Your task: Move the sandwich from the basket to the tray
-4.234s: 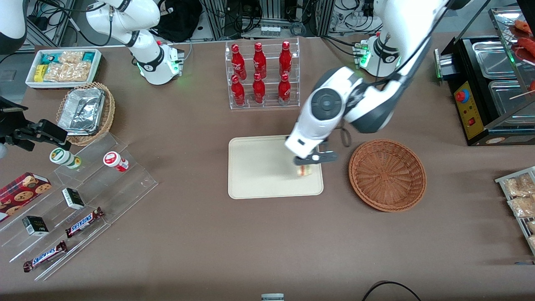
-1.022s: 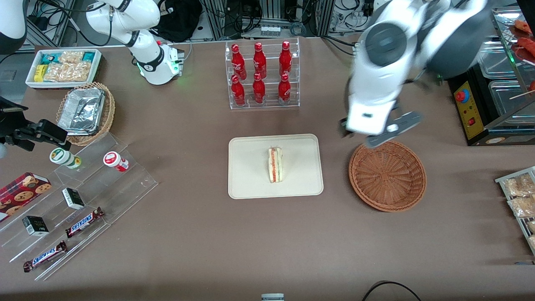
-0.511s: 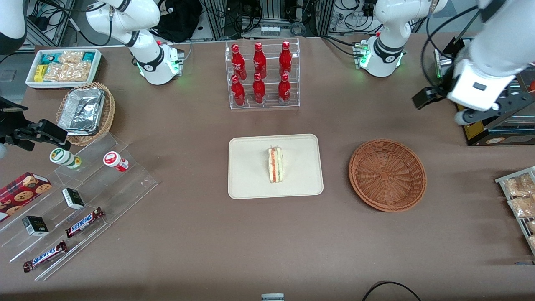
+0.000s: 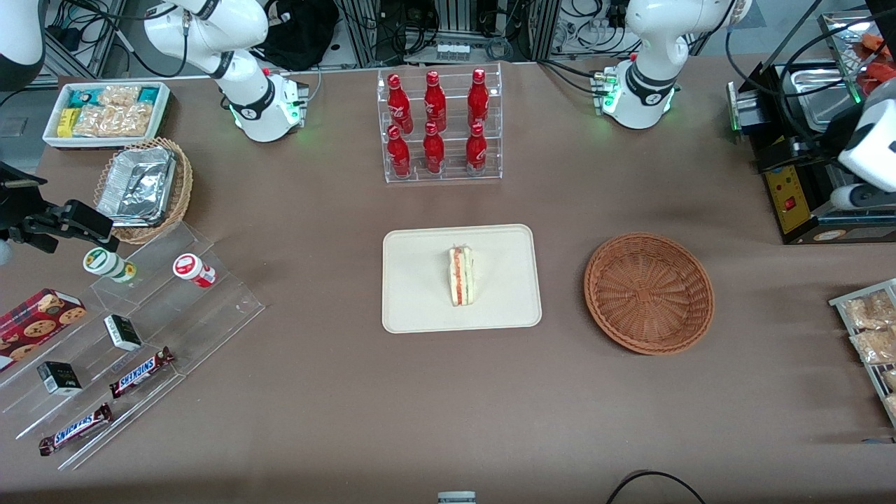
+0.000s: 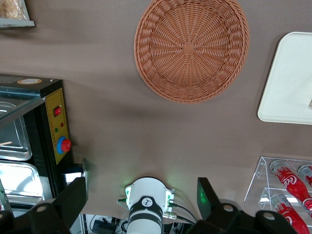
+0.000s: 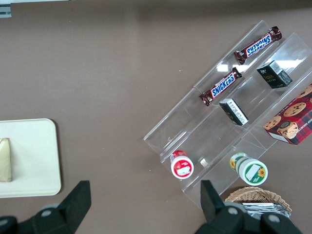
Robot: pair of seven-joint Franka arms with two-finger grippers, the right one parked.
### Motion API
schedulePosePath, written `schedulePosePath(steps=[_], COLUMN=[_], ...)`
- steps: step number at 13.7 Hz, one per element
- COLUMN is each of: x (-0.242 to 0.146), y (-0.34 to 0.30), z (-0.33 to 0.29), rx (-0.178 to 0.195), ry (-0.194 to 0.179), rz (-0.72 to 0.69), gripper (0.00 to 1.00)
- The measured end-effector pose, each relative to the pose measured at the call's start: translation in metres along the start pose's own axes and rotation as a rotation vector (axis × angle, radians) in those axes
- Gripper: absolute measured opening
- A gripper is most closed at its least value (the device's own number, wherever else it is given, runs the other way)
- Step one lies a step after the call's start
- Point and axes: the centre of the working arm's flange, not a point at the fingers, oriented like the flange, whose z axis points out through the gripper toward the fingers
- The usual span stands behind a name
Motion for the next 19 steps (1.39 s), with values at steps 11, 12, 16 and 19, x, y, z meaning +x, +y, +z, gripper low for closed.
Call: schedulePosePath(steps=[11, 12, 16, 19], x=[-0.002, -0.006, -0.015, -0.014], y=[0.035, 0.034, 0.030, 0.030], z=[-0.024, -0.025, -0.029, -0.029], rx=[-0.006, -0.003, -0.001, -0.002], ry=[0.144, 0.153, 0.165, 0.170], rz=[0.073, 0.071, 0.044, 0.035], gripper=[1.00, 1.00, 1.00, 1.00])
